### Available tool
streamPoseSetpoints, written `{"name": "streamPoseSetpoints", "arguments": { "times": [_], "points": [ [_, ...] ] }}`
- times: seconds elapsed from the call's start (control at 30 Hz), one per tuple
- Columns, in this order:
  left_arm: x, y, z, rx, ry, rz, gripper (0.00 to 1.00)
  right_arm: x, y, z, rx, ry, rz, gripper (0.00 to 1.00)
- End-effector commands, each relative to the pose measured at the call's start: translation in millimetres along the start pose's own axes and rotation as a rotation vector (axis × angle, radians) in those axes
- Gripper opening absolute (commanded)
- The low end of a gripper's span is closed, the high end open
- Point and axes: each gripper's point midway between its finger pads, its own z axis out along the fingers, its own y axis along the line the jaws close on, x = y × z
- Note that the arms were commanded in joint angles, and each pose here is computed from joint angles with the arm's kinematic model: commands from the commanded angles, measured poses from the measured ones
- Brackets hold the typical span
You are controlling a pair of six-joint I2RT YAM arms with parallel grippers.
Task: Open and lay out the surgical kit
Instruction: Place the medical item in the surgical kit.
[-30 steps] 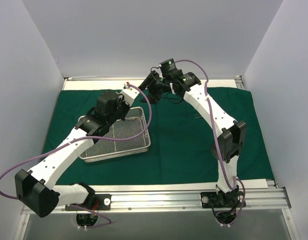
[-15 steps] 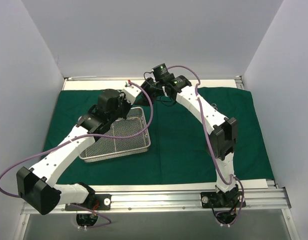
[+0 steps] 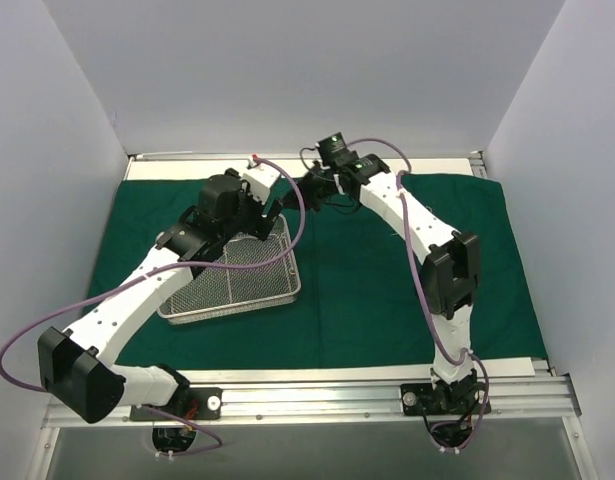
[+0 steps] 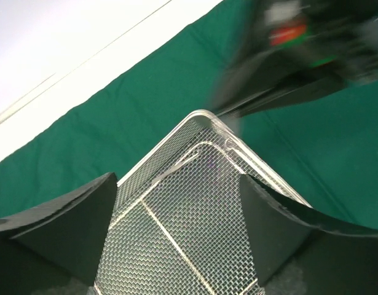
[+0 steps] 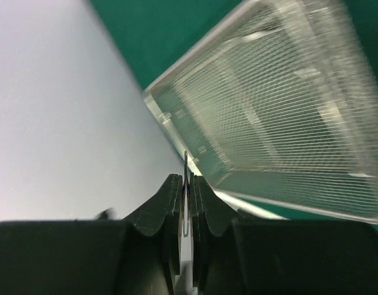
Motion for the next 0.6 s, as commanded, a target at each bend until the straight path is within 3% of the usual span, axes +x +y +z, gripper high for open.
{"name": "streamPoseSetpoints", "arguments": {
  "times": [0.0,0.07,0.2,0.3,0.43,0.57],
  "points": [
    [-12,25,-16,-0.103,-0.025,-0.115,0.91,-50,-50,-30,0.107,-0.121,0.065,0.0],
    [2,36,-20,-0.156,0.027,-0.193,0.97,-72,-90,-43,0.19,-0.172,0.119,0.0],
    [36,55,-22,-0.205,0.125,-0.319,0.97,-104,-150,-69,0.293,-0.249,0.222,0.0],
    [52,48,-17,-0.168,0.176,-0.353,0.97,-129,-186,-96,0.372,-0.32,0.277,0.0],
    [86,49,-5,-0.111,0.331,-0.476,0.94,-151,-241,-123,0.473,-0.391,0.395,0.0],
    [96,50,3,-0.068,0.361,-0.511,0.94,-167,-266,-132,0.525,-0.434,0.453,0.0]
  ]
}}
